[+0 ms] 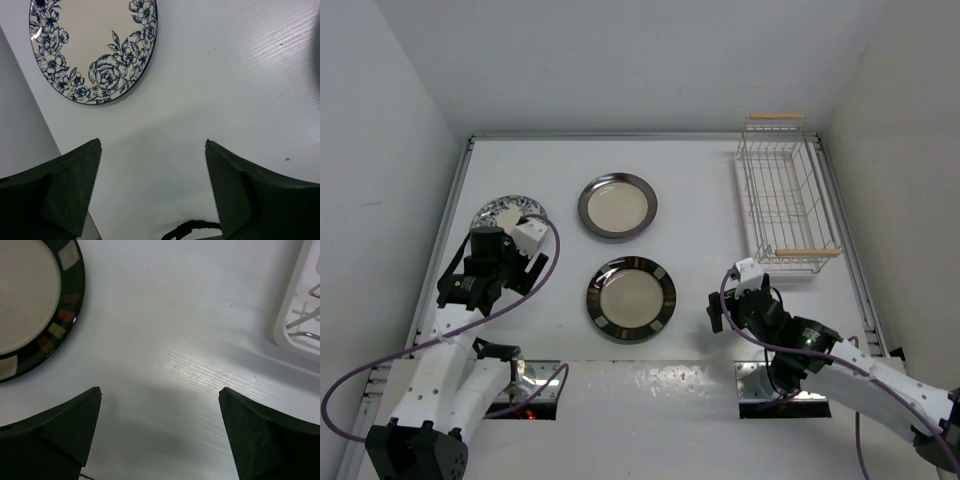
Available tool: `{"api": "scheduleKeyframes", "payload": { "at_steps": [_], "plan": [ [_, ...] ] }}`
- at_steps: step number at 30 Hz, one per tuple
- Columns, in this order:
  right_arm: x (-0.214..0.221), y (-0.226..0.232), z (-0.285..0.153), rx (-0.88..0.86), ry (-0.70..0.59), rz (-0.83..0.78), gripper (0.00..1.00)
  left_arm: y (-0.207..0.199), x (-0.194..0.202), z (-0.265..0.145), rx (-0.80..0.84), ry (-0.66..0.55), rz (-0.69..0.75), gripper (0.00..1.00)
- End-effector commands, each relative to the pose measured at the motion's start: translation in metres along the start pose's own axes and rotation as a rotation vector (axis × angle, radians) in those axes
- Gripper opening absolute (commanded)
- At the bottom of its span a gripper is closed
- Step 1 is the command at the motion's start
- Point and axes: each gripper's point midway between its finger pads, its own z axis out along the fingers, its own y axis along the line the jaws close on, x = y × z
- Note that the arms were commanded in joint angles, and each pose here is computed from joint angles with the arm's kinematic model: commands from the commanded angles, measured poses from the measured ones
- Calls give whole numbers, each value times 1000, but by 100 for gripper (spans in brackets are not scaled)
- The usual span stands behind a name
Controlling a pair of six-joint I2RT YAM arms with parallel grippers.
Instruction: Load the plates into the dish rack
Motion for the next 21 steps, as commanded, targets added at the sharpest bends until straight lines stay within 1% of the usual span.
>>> {"api": "scheduleKeyframes", "payload": {
  "at_steps": [1,2,3,4,5,6,7,8,9,10,11,12,13,14,15,16,17,18,19,20,21],
  "plan": [
    [-18,-1,-3,17,-30,-3,100,-2,-5,3,17,-22,6,93],
    [-30,2,-6,14,-45,-9,100,-2,-5,3,17,-22,6,97],
    [-33,0,-5,26,-30,-63,100,-1,-11,4,24,-35,6,100],
    [-39,0,-5,34,-31,-81,100,1,-15,3,22,-39,6,100],
    [-67,2,-7,62,-40,-128,100,1,-18,5,28,-28,-19,100],
    [-78,0,-7,80,-40,-188,100,4,-24,5,27,-30,-19,100],
    [-104,1,-12,102,-68,-203,100,16,-41,-2,-7,-57,-49,100],
    [-117,6,-2,136,-20,-262,100,22,-49,-3,-20,-60,-63,100],
    [-128,0,-1,193,-16,-310,100,26,-52,2,-25,-37,-85,100],
    [-155,7,-4,192,-42,-289,100,39,-68,-2,-62,-65,-131,100],
    [-167,16,8,197,-17,-284,100,45,-73,-1,-68,-61,-137,100],
    [-171,50,12,4,6,-267,100,45,-78,2,-58,-61,-149,100],
    [-174,49,22,-40,26,-220,100,49,-84,7,-53,-51,-149,100],
    [-163,64,37,-119,74,-196,93,48,-82,11,-47,-37,-158,100],
    [-162,87,41,-263,89,-110,88,49,-80,13,-54,-24,-158,100],
    [-151,85,54,-253,145,-50,81,51,-78,13,-61,-21,-179,100],
    [-135,84,66,-244,211,-27,74,57,-75,15,-84,-19,-191,100],
    [-132,81,71,-224,237,14,72,58,-71,16,-91,-14,-207,100],
    [-118,82,80,-217,295,64,72,58,-66,18,-92,0,-213,100],
    [-94,82,90,-245,382,104,72,59,-60,19,-94,-3,-227,100],
    [-87,89,95,-277,393,151,72,57,-56,21,-78,2,-234,100]
  ]
}}
